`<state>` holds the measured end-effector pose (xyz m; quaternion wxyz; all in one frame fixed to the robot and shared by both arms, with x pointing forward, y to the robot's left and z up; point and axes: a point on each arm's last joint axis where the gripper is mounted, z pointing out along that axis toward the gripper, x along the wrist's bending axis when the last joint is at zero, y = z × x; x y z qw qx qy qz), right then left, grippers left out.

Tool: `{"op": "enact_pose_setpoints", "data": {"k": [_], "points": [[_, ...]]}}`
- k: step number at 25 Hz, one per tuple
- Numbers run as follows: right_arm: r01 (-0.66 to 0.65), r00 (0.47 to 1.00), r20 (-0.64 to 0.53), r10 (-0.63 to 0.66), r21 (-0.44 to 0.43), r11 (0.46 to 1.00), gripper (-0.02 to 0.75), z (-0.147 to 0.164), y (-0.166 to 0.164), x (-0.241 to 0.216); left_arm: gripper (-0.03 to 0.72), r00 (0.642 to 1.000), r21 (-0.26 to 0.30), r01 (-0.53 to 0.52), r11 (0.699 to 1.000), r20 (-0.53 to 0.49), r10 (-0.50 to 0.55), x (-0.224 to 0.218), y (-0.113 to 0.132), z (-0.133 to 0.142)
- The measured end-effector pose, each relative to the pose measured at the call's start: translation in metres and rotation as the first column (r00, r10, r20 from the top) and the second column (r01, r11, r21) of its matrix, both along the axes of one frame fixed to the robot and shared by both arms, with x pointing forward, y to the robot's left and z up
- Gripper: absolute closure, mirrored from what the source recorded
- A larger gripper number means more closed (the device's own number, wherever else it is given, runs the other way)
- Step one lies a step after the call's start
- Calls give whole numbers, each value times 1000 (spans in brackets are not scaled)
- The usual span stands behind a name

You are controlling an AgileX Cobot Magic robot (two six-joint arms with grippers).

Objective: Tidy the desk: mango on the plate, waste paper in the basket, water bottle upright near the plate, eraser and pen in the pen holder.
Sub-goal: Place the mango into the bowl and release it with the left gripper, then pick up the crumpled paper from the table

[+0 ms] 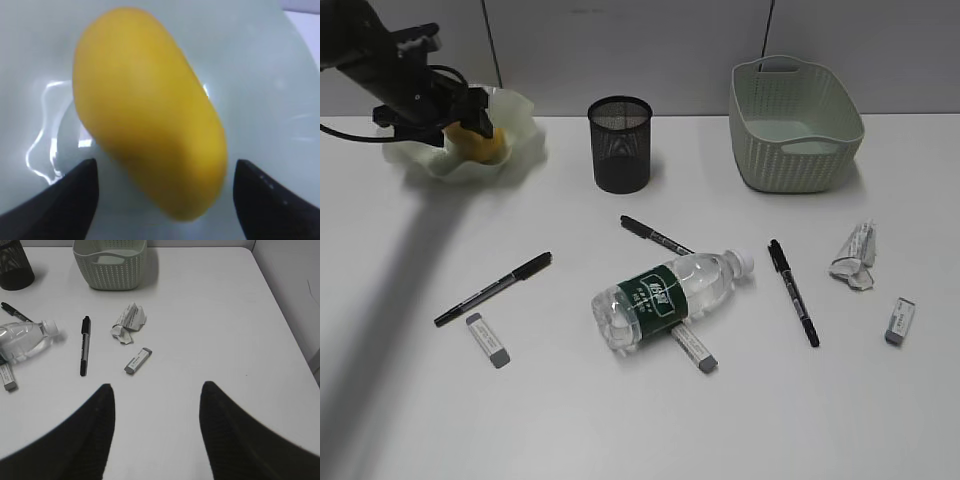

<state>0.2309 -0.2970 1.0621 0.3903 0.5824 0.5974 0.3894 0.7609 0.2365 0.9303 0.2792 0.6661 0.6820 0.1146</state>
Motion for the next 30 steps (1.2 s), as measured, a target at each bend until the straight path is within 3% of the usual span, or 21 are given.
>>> {"op": "enact_pose_setpoints", "data": {"k": [3, 8, 12, 15, 23, 30], "points": [[0, 1000, 0, 0, 0, 1000, 300, 0, 0, 0, 49, 1000, 15, 10, 1000, 28, -11, -3, 1, 22], [0, 1000, 0, 0, 0, 1000, 300, 0, 0, 0, 56, 997, 44, 45, 998, 55, -47, -25, 4, 90], [0, 1000, 0, 0, 0, 1000, 300, 0, 0, 0, 88, 992, 73, 101, 992, -79, -95, -56, 6, 125], [0, 1000, 0, 0, 0, 1000, 300, 0, 0, 0, 112, 979, 89, 131, 987, -166, -115, -74, 8, 141], [0, 1000, 0, 0, 0, 1000, 300, 0, 0, 0, 131, 979, 66, 125, 990, -168, -113, -129, 12, 178], [0, 1000, 0, 0, 0, 1000, 300, 0, 0, 0, 145, 967, 97, 137, 986, -231, -111, -216, 23, 174]]}}
